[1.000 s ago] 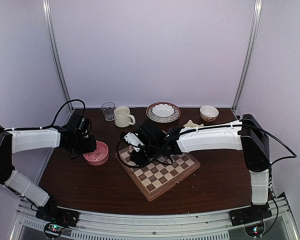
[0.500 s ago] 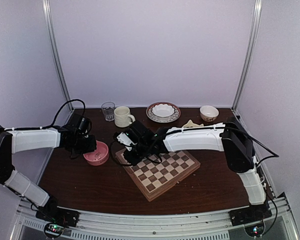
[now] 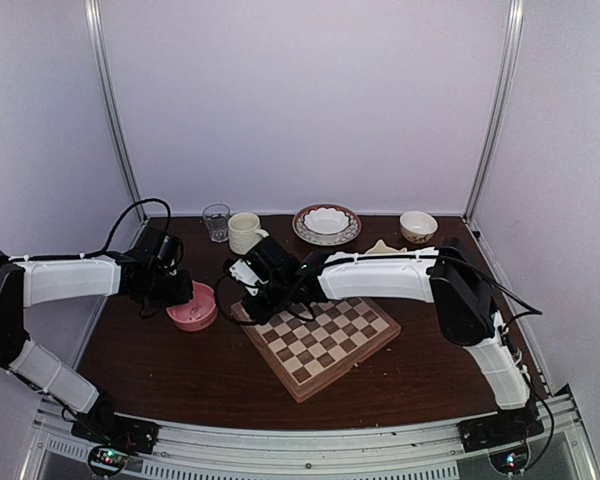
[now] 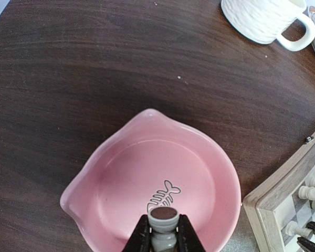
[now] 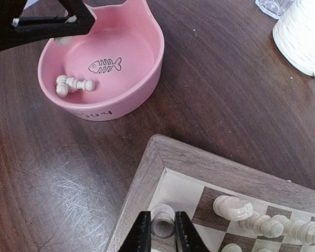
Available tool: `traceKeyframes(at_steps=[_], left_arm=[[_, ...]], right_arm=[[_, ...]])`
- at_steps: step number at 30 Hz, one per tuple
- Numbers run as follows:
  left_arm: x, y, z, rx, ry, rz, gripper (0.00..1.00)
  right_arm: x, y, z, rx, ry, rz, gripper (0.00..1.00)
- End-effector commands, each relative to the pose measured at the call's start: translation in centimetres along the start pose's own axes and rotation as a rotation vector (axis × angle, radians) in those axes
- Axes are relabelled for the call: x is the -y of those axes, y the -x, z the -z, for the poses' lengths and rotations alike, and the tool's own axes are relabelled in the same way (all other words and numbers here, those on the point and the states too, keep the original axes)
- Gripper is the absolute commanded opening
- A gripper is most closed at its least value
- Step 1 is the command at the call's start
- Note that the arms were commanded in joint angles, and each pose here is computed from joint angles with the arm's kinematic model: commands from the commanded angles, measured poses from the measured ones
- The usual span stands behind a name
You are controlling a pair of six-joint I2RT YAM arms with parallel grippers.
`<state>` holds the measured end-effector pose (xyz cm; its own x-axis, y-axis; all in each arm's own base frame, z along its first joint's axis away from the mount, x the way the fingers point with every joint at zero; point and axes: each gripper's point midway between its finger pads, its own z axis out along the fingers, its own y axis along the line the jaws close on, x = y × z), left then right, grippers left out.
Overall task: Set up the chess pieces on the board
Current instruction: Place the rook at h1.
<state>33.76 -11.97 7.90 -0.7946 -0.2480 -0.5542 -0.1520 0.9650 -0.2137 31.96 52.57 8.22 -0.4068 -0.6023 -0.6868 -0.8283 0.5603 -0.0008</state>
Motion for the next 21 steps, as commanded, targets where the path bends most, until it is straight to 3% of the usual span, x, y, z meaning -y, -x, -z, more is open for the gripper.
traceKeyframes(at_steps=[1,21], left_arm=[[0.21,0.74,0.22,0.023,-0.013,0.001,0.04],[0.36,0.67,0.20,0.019,-0.021,-0.002,0.04]], right_arm=[[0.84,0.47,-0.62,0.002,-0.038,0.018,0.18],[1.72,0.87,-1.29,0.007,-0.067,0.020,0.20]])
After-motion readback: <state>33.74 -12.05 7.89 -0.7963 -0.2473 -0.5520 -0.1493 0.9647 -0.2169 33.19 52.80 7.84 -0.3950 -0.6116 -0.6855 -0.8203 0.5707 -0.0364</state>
